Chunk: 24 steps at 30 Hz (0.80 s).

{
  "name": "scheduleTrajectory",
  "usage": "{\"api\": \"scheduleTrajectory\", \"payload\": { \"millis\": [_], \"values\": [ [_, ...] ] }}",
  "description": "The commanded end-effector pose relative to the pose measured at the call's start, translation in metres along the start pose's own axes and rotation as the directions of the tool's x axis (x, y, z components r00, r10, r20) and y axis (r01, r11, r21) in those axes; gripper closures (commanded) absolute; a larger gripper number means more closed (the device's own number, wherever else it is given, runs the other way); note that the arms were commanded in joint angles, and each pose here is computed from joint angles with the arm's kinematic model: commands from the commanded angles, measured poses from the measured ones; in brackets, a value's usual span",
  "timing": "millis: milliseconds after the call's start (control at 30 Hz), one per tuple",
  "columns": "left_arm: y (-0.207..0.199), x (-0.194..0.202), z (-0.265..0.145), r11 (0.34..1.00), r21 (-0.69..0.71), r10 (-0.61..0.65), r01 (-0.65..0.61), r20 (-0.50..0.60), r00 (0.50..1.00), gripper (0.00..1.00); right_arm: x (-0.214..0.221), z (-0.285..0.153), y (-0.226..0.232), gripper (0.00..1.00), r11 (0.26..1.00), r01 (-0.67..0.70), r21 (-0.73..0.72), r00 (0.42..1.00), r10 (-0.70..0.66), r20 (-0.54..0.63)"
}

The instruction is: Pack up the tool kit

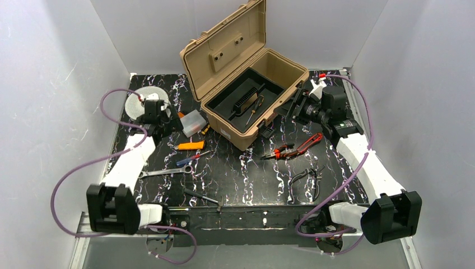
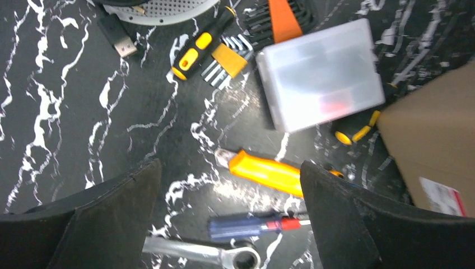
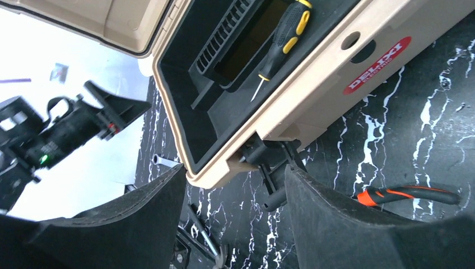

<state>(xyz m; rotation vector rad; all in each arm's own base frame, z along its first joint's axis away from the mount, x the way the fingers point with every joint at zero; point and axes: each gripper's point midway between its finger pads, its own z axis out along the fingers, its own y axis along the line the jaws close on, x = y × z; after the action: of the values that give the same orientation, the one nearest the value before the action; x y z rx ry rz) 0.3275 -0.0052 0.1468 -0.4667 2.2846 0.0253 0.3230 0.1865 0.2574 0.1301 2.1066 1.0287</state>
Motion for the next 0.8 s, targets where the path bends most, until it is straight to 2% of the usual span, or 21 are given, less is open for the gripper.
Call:
{"api": "scheduleTrajectory", "payload": {
  "millis": [0, 67, 133, 233, 333, 567, 767],
  "values": [
    [0.004, -0.023, 0.024, 0.990, -0.029, 0.140, -0.141, -0.016, 0.990, 0.09, -0.009, -0.009, 0.031, 0.28, 0.988, 0.055, -0.141, 0.998, -0.049, 0.043],
    [0.011, -0.026, 0.031, 0.979, -0.066, 0.190, -0.192, -0.043, 0.981, 0.11, -0.008, -0.011, 0.034, 0.29, 0.986, 0.050, -0.159, 0.998, -0.044, 0.040],
    [0.012, -0.025, 0.039, 0.973, -0.042, 0.223, -0.226, -0.064, 0.973, 0.14, -0.007, -0.013, 0.036, 0.29, 0.985, 0.052, -0.165, 0.998, -0.045, 0.046],
    [0.013, -0.018, 0.055, 0.975, 0.021, 0.221, -0.220, -0.116, 0.968, 0.26, -0.008, -0.015, 0.038, 0.29, 0.983, 0.054, -0.175, 0.997, -0.045, 0.058],
    [0.017, -0.004, 0.076, 0.980, 0.075, 0.198, -0.185, -0.228, 0.953, 0.31, -0.007, -0.016, 0.039, 0.29, 0.981, 0.052, -0.185, 0.997, -0.041, 0.064],
    [0.020, 0.007, 0.108, 0.987, 0.106, 0.150, -0.121, -0.331, 0.932, 0.32, -0.003, -0.016, 0.040, 0.29, 0.979, 0.044, -0.199, 0.998, -0.036, 0.047],
    [0.021, 0.011, 0.132, 0.987, 0.098, 0.157, -0.129, -0.391, 0.907, 0.35, -0.004, -0.016, 0.040, 0.30, 0.979, 0.044, -0.199, 0.998, -0.035, 0.046]
  ]
}}
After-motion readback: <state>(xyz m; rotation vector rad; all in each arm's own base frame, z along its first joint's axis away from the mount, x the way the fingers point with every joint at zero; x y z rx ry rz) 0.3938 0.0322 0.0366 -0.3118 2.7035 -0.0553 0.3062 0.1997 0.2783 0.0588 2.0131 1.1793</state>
